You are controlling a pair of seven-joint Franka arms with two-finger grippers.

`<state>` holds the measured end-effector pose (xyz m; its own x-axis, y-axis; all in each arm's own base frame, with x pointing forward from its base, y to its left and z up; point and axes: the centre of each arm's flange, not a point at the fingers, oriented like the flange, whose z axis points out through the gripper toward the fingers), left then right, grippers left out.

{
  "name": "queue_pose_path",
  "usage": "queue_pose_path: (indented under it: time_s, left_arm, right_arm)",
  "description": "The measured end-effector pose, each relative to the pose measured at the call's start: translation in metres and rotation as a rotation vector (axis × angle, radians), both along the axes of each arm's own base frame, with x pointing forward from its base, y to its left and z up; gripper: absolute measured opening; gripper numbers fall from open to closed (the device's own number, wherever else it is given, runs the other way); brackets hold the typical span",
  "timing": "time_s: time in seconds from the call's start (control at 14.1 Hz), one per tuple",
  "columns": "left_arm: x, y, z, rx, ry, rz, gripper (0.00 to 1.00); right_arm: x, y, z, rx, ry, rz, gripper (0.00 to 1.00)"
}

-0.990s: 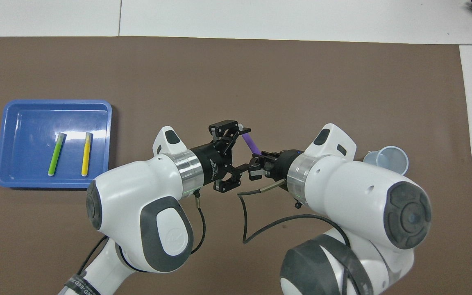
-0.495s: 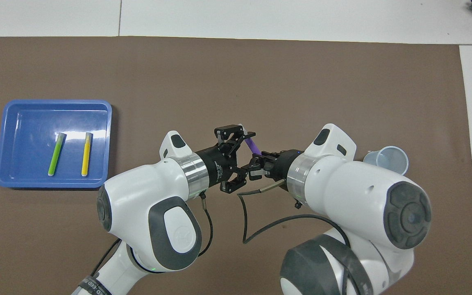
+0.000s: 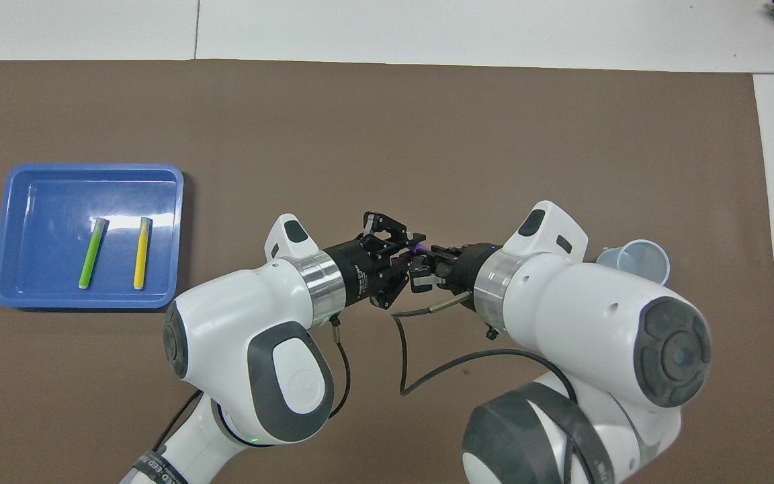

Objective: Right arm passes pens to left for tray arrangement
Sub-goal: 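Close the left gripper on the purple pen beside the right gripper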

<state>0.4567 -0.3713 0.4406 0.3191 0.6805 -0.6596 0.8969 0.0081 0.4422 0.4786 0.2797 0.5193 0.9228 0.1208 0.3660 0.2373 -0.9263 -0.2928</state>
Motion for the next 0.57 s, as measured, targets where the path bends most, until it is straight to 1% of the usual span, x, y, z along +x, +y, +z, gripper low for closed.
queue_pose_path:
  time_s: [0.28,0.42,0.5,0.57]
  left_arm:
    - [0.0001,-0.0002,0.0004,0.012,-0.030,-0.024,0.19]
    - [0.0001,-0.0002,0.0004,0.014,-0.035,-0.029,0.19]
    - [-0.0003,-0.0013,0.0014,0.012,-0.037,-0.031,0.19]
    - [-0.0006,-0.0030,0.0034,0.010,-0.040,-0.033,0.19]
  right_arm:
    - [-0.0001,0.0000,-0.0001,0.000,0.001,0.000,0.19]
    - [-0.0002,0.0000,-0.0002,-0.001,0.002,0.000,0.19]
    - [-0.0005,0.0004,-0.0006,-0.002,0.004,0.002,0.24]
    - [-0.0009,0.0008,-0.0010,-0.003,0.006,0.003,0.33]
